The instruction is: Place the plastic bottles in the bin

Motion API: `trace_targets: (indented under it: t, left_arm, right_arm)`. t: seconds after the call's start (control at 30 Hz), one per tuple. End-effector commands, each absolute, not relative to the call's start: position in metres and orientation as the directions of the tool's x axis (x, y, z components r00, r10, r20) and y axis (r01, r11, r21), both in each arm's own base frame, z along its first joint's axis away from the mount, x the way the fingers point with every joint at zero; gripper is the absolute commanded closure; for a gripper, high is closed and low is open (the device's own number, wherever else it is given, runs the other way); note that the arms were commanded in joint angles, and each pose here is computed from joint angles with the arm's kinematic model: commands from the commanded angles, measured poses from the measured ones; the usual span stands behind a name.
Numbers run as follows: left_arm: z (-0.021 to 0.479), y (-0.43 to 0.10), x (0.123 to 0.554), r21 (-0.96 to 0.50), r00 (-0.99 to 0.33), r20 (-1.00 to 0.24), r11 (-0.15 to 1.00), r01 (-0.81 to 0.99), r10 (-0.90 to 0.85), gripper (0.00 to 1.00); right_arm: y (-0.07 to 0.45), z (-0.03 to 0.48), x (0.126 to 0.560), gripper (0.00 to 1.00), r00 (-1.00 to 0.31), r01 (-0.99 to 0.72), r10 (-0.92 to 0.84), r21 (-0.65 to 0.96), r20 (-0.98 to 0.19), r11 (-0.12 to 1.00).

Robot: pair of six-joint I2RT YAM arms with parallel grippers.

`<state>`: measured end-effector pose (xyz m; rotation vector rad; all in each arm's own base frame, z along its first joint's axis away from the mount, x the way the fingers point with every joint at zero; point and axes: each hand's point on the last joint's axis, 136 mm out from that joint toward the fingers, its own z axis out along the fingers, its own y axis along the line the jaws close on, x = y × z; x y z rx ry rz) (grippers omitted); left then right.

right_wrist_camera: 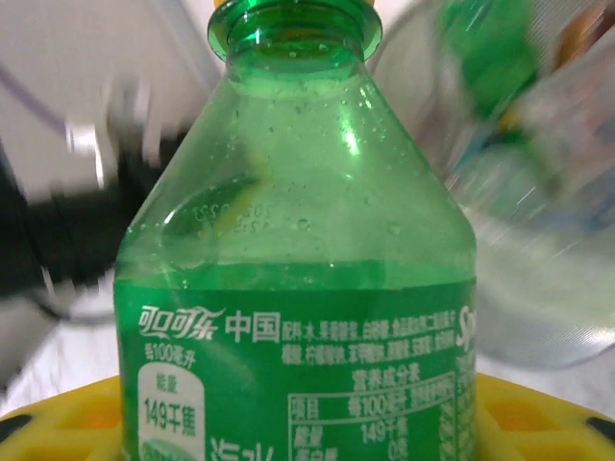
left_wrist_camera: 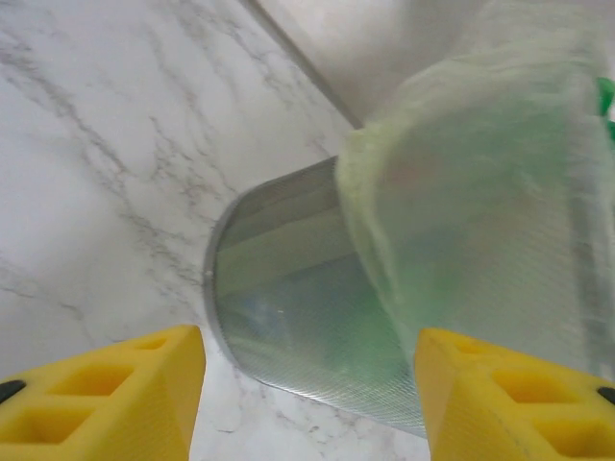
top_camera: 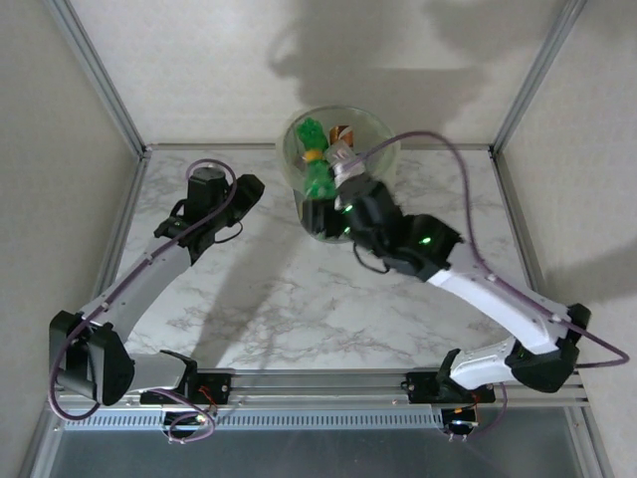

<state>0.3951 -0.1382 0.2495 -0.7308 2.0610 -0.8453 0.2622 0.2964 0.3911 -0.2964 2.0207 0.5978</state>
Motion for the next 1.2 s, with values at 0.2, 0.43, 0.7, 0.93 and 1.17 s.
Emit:
trace_targets:
  t: [0.2, 0.43, 0.7, 0.93, 1.17]
  left_arm:
    - [0.282, -0.149, 0.390, -0.758, -0.532, -0.488, 0.638, -0.135, -0.692, 0.39]
    - [0.286, -0.146, 0.386, -0.753, -0.523, -0.500, 0.645, -0.132, -0.691, 0.39]
    - [0.284, -0.142, 0.387, -0.738, -0.513, -0.514, 0.659, -0.145, -0.688, 0.38]
    - [0.280, -0.140, 0.394, -0.735, -0.502, -0.517, 0.660, -0.153, -0.693, 0.38]
    - [0.274, -0.142, 0.401, -0.740, -0.509, -0.507, 0.655, -0.157, -0.695, 0.37]
  right_arm:
    - [0.225, 0.475, 0.329, 0.47, -0.337, -0.289, 0.140, 0.244, -0.931, 0.926]
    - [0.219, 0.459, 0.390, 0.47, -0.346, -0.230, 0.056, 0.143, -0.937, 0.963]
    - [0.220, 0.412, 0.446, 0.47, -0.394, -0.198, -0.121, -0.044, -0.911, 0.979]
    - [0.213, 0.371, 0.469, 0.47, -0.456, -0.150, -0.181, -0.125, -0.871, 0.981]
    - [0.187, 0.331, 0.480, 0.10, -0.526, -0.015, -0.184, -0.207, -0.831, 0.978]
